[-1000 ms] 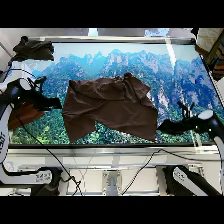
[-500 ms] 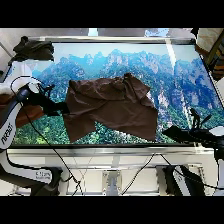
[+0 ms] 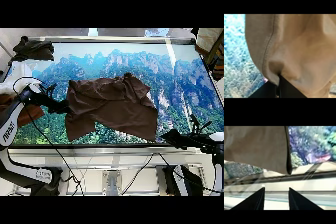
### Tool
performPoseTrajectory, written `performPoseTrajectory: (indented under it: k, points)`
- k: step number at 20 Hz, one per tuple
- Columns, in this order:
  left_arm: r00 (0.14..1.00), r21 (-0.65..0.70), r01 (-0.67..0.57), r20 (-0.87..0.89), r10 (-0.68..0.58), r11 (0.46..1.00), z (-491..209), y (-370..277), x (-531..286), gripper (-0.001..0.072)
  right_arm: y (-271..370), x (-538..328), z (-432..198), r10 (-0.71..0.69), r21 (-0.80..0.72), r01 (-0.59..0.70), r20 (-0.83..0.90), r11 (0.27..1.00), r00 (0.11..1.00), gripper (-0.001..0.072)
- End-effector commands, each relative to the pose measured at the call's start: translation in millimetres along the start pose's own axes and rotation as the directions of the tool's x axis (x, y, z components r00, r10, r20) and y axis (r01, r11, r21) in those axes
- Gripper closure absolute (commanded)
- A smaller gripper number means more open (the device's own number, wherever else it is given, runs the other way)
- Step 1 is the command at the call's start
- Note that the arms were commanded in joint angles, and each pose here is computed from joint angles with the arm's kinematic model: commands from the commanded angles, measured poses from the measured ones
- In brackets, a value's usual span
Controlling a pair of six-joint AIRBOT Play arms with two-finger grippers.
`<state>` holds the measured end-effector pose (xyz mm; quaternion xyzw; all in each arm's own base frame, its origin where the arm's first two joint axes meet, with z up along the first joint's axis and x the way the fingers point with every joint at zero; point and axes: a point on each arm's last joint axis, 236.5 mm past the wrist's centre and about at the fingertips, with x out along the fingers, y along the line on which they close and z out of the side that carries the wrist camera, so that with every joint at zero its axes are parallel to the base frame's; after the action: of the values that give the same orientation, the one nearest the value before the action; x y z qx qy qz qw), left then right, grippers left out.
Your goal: Fold the shirts.
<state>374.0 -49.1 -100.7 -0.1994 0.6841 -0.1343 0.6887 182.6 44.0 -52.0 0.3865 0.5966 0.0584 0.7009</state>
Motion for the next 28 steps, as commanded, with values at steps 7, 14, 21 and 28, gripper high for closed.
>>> performPoseTrajectory:
  k: [7, 14, 21, 28]
  points:
    - [0.996, 0.006, 0.065, -0.067, -0.064, 0.998, -15.8, -15.1, -1.3, 0.0691, 9.5, 28.8, 8.9, 0.088, 0.259, -0.101, 0.063, 0.961, 0.994, 0.0365]
    - [0.994, 0.012, 0.090, -0.067, -0.089, 0.996, -15.7, -21.1, -1.7, 0.0691, -29.6, 67.0, -9.3, -0.012, 0.361, -0.021, 0.090, 0.932, 0.996, 0.0364]
    - [0.994, 0.011, 0.093, -0.060, -0.092, 0.996, -13.9, -22.0, -2.2, 0.0691, -38.8, 68.1, 9.8, -0.036, 0.391, -0.041, 0.188, 0.919, 0.981, 0.0365]
    - [0.992, 0.003, 0.115, -0.054, -0.114, 0.993, -12.3, -27.2, -2.7, 0.0691, -17.5, 62.4, 32.5, 0.054, 0.338, -0.153, 0.284, 0.929, 0.957, 0.0621]
